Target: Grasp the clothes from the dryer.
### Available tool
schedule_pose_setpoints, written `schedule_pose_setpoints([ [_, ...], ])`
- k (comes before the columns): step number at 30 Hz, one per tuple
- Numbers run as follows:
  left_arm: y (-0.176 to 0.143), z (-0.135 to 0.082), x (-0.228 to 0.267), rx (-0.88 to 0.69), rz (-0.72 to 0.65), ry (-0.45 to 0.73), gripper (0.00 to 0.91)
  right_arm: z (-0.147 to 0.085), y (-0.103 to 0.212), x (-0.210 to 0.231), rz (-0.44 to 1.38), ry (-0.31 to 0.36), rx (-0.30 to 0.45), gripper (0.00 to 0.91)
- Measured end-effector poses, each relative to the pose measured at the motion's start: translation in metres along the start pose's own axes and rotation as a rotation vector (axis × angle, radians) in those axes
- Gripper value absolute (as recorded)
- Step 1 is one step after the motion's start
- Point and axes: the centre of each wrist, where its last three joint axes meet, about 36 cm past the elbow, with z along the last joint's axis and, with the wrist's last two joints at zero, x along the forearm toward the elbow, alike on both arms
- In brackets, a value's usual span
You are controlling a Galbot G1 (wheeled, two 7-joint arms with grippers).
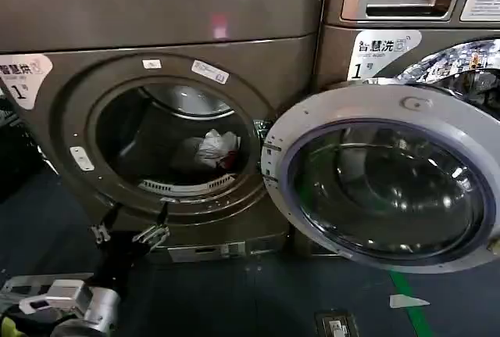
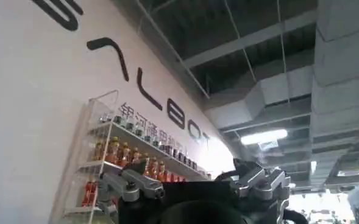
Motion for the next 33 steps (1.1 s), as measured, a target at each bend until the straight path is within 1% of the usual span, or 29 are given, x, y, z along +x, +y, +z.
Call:
schedule_pose_setpoints([
  [33, -0.0008, -0.001, 0.0007, -0.008, 0.021, -0.008, 0.907, 0.0003, 0.0013, 0.0003, -0.003, -0.001, 0.0, 0.907],
])
